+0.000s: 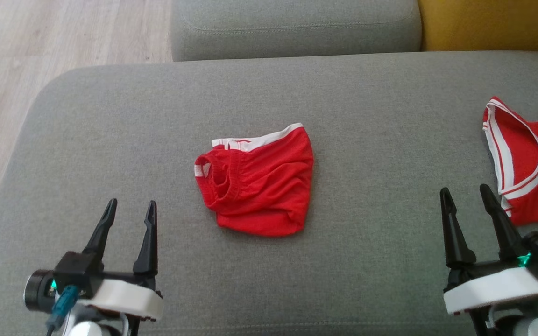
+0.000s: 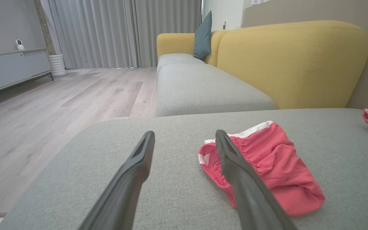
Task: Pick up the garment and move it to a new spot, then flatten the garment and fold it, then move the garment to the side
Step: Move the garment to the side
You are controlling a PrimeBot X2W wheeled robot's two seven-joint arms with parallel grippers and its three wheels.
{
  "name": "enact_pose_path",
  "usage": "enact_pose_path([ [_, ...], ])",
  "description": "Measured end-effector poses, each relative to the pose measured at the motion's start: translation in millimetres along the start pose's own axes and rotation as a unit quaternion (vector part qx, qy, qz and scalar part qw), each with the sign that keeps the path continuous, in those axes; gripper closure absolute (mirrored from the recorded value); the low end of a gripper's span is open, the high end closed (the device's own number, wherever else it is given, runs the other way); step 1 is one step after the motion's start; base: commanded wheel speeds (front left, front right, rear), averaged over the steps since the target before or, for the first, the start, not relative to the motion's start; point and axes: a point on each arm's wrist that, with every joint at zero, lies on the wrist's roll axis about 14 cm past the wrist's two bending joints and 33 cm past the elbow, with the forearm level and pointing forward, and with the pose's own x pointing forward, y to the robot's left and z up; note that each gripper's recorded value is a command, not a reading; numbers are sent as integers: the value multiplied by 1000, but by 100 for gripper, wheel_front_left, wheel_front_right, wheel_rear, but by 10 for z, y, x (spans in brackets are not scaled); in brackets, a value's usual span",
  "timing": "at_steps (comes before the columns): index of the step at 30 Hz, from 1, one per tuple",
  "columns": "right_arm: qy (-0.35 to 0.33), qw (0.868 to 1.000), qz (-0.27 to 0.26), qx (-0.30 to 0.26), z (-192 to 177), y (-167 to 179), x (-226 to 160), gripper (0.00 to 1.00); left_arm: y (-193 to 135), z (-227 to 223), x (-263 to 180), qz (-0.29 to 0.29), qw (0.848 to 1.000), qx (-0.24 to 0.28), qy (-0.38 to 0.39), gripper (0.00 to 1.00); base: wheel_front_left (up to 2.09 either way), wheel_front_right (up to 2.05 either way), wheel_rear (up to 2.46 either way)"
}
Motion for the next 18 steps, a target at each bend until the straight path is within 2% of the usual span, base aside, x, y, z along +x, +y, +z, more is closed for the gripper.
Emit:
enact_pose_path([
  [18, 9, 1000, 2, 2, -36, 9, 18, 0, 43, -20, -5, 5, 1000, 9, 5, 0, 0, 0, 0],
])
